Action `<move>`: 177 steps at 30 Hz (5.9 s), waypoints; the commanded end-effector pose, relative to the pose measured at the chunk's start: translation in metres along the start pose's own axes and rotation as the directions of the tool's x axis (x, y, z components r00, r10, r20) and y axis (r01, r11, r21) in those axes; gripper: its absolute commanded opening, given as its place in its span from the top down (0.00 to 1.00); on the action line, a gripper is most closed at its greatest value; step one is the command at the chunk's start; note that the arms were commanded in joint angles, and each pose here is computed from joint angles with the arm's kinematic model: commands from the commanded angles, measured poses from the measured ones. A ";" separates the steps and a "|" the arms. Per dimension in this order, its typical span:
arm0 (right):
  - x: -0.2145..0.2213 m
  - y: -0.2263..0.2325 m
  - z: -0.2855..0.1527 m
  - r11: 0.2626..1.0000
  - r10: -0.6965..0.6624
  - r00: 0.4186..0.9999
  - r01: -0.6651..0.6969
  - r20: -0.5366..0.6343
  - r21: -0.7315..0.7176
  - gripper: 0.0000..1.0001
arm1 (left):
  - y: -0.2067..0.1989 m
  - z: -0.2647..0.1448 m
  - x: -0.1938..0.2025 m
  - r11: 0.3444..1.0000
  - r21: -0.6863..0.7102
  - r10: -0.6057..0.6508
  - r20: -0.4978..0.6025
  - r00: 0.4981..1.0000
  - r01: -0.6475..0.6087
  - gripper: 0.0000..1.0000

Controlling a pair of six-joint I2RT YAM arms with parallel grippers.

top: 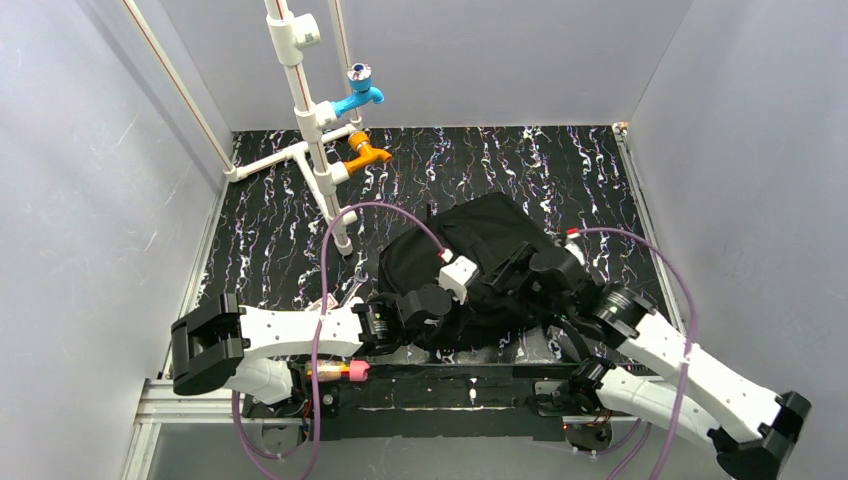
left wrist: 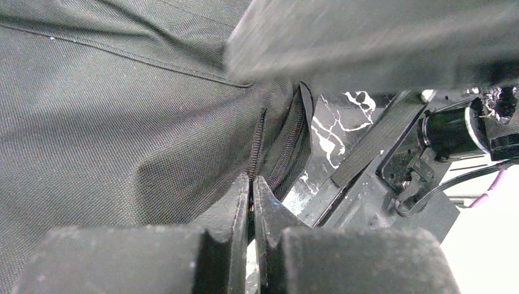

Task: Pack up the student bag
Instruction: Zip the student bag at the center of the board.

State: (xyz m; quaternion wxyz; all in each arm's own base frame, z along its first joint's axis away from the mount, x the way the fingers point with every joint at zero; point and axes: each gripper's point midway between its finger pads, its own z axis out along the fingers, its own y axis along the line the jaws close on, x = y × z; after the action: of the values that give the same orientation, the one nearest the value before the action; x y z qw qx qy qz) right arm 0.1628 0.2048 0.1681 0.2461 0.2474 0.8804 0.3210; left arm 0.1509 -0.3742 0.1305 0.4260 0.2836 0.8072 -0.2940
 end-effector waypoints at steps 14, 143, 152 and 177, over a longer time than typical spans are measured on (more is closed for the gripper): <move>0.010 -0.064 0.027 0.985 0.169 0.984 -0.171 0.055 0.035 0.20 | -0.013 -0.001 -0.008 0.987 0.098 -0.137 0.094 0.986 0.128 1.00; -0.051 -0.077 0.021 0.980 -0.079 0.991 0.097 -0.108 0.173 0.38 | -0.039 0.035 -0.023 0.774 0.254 -0.538 -0.219 0.814 0.580 1.00; -0.077 -0.104 -0.012 0.906 -0.219 0.976 0.207 -0.011 0.369 0.32 | -0.038 0.029 -0.021 0.772 0.253 -0.538 -0.228 0.811 0.583 1.00; -0.096 -0.128 0.001 0.945 0.013 0.941 -0.122 0.339 0.304 0.99 | 0.040 0.017 0.005 0.916 -0.102 -0.399 -0.128 0.908 0.388 1.00</move>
State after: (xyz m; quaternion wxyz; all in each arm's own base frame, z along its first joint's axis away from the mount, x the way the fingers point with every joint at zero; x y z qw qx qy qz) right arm 0.1693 0.1026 0.0801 0.2264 0.3489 0.8839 0.2139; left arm 0.1475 -0.4149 0.1197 0.2155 0.1269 0.8561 -0.4522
